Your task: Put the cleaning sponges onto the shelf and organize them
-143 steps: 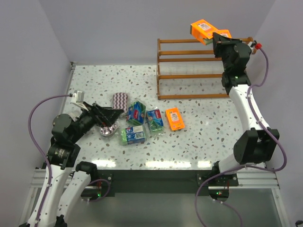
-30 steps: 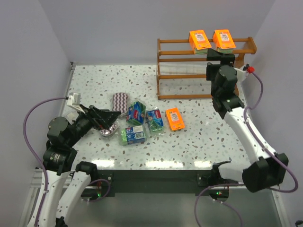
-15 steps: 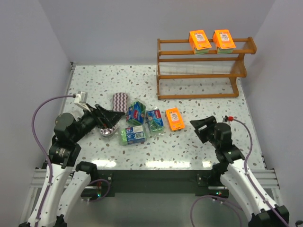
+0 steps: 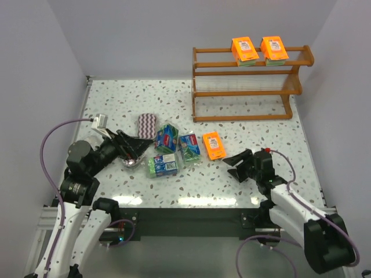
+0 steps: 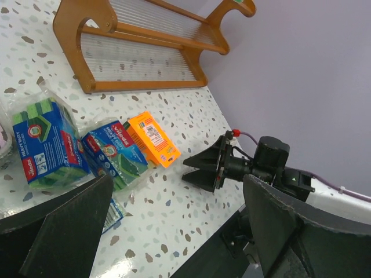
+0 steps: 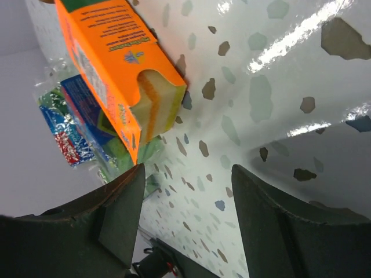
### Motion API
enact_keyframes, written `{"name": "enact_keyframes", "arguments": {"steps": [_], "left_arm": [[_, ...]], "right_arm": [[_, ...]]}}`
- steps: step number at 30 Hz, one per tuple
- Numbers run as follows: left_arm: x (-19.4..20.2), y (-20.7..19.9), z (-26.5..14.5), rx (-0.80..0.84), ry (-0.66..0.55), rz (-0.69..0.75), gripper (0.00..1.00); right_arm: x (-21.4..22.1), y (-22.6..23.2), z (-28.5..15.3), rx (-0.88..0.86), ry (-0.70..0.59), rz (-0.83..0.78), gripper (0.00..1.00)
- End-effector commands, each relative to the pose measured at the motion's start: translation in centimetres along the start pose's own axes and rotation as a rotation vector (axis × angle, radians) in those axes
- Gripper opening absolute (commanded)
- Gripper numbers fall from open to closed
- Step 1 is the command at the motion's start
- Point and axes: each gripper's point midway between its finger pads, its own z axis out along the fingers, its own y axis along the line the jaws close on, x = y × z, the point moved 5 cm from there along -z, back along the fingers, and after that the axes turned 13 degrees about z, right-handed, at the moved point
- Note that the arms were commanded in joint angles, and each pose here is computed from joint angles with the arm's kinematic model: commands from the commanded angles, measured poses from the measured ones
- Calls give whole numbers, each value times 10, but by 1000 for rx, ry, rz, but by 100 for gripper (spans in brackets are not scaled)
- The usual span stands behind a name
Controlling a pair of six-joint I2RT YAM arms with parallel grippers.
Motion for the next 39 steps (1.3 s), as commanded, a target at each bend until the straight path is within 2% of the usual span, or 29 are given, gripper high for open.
{"name": "enact_keyframes", "arguments": {"steps": [1, 14, 18, 21, 27, 31, 35, 39], "left_arm": [[-1, -3, -2, 17, -15, -1, 100], [-1, 1, 0, -5, -19, -8, 100], [1, 3, 2, -11, -10, -16, 100], [1, 3, 2, -11, -12, -15, 100], [2, 3, 0, -19, -14, -20, 100], [2, 3, -1, -21, -14, -23, 100], [2, 2, -2, -21, -22, -27, 100], [1, 1, -5, -25, -35, -26, 100]], "right_arm": [[11, 28, 9, -116, 98, -29, 65], [16, 46, 32, -160, 105, -7, 62], [14, 51, 40, -173, 74, 3, 57], [11, 53, 45, -179, 41, 14, 50], [6, 52, 49, -183, -8, 26, 31], [6, 48, 51, -170, -3, 23, 21], [10, 44, 50, -176, 35, 27, 0], [19, 52, 38, -199, 94, 27, 0]]}}
